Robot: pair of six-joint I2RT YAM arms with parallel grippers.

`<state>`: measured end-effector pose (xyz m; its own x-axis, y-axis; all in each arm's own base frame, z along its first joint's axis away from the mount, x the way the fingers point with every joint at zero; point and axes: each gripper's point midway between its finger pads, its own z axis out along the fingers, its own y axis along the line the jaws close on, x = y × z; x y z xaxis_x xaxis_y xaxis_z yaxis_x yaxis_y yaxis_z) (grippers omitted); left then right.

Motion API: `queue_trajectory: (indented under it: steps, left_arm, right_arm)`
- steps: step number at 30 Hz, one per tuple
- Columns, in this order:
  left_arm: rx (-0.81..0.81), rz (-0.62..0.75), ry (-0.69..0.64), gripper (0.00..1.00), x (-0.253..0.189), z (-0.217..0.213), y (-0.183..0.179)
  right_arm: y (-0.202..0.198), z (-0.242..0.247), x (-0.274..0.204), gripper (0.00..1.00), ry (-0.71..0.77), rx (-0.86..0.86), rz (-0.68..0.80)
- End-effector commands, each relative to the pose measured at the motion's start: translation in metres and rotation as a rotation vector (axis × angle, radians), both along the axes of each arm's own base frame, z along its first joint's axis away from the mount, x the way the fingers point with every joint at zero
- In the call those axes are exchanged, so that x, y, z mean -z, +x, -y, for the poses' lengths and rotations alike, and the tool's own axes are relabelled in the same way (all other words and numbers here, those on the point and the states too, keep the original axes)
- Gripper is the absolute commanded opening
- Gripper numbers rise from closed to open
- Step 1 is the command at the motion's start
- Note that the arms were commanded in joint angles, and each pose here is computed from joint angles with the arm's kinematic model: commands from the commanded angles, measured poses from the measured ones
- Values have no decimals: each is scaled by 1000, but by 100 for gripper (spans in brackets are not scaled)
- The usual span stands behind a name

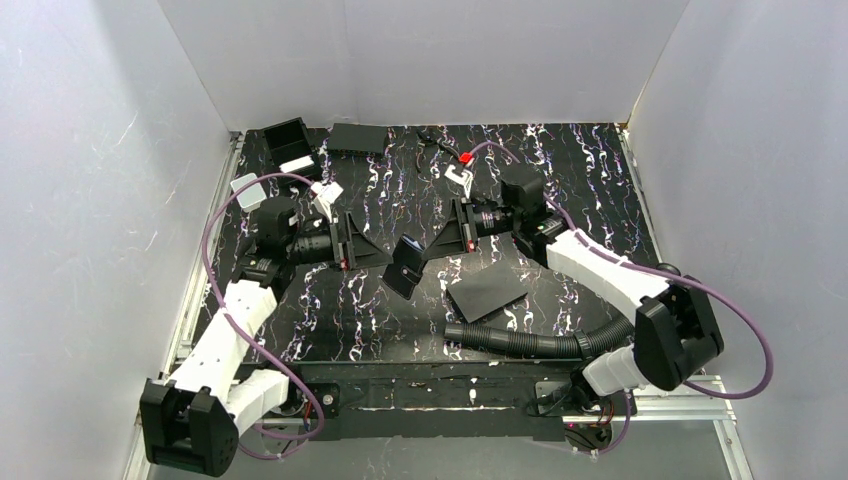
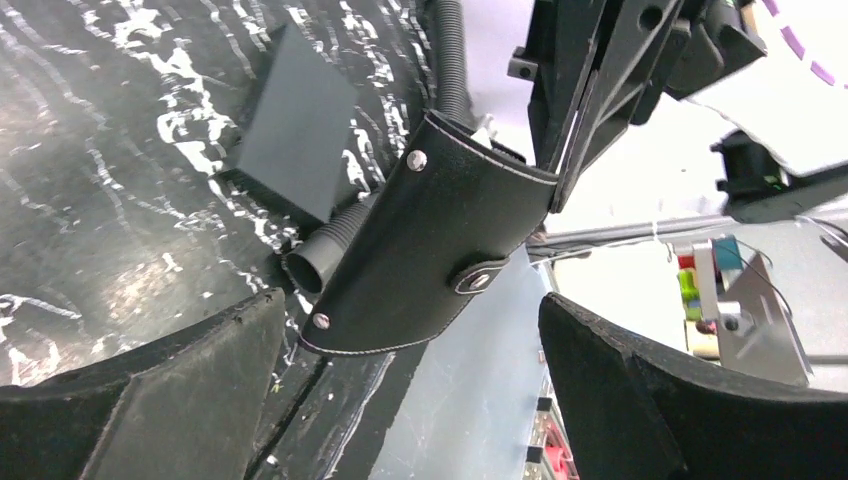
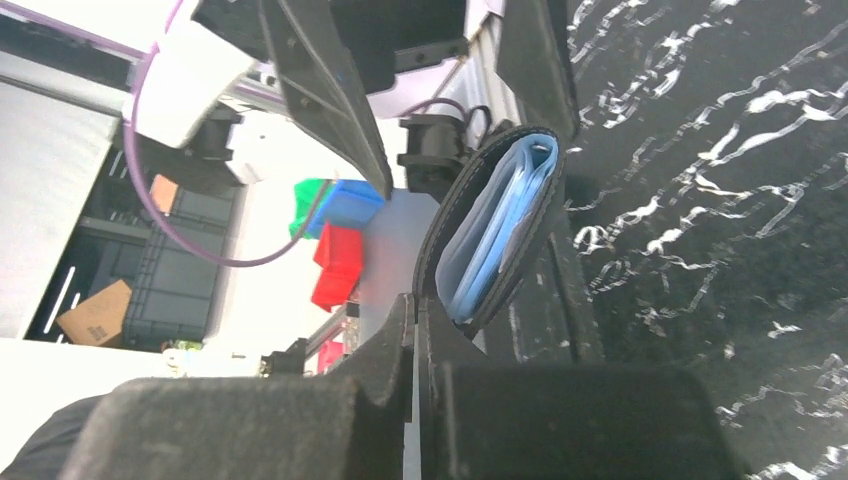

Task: Put the credit cards into the card holder
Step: Pick up the card holder from the center of the board, then open the card holder at the center of the board.

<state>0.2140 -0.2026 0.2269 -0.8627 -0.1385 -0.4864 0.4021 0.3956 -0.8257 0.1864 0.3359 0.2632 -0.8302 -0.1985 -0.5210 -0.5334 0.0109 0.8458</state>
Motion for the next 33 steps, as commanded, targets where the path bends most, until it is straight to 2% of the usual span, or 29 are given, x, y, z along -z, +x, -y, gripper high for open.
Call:
queue_trajectory:
  steps: [1,7,15,20,22,23,25,27,29,31,33]
  left_arm:
    - [112,84,-124,98,-29,8,-17]
    - [172,92,-156,92,-42,13,-32]
    - [244,168,-183,53,-62,17,-61]
    - [223,184,-184,38,-64,15,-65]
    - [195,183,-179,26,-66,15,-61]
    - [182,180,-177,25,-67,15,-59]
    - [161,170,-174,33,-67,15,-54]
    - [157,154,-174,54,-66,16,-51]
    - [171,152,-176,57,-67,17,-52]
    - [180,156,-179,50,-69,17,-53]
    - [180,166,-182,36,-72,17,-54]
  right_arm:
    - [-15,3,-67,1,134,-56,68]
    - [-19,4,-97,1,183,-65,108]
    - [-15,1,-97,1,191,-58,104]
    - [-12,0,-91,1,178,-53,79]
    - [-11,-1,-89,1,173,-46,72]
    - [-10,-1,-88,1,172,-44,71]
    - [-10,-1,-89,1,172,-42,72]
    - [-10,-1,-89,1,171,-43,72]
    - [-11,-1,-88,1,169,-51,67]
    - [-13,0,-88,1,169,-60,67]
    - [-15,1,-88,1,169,-66,73]
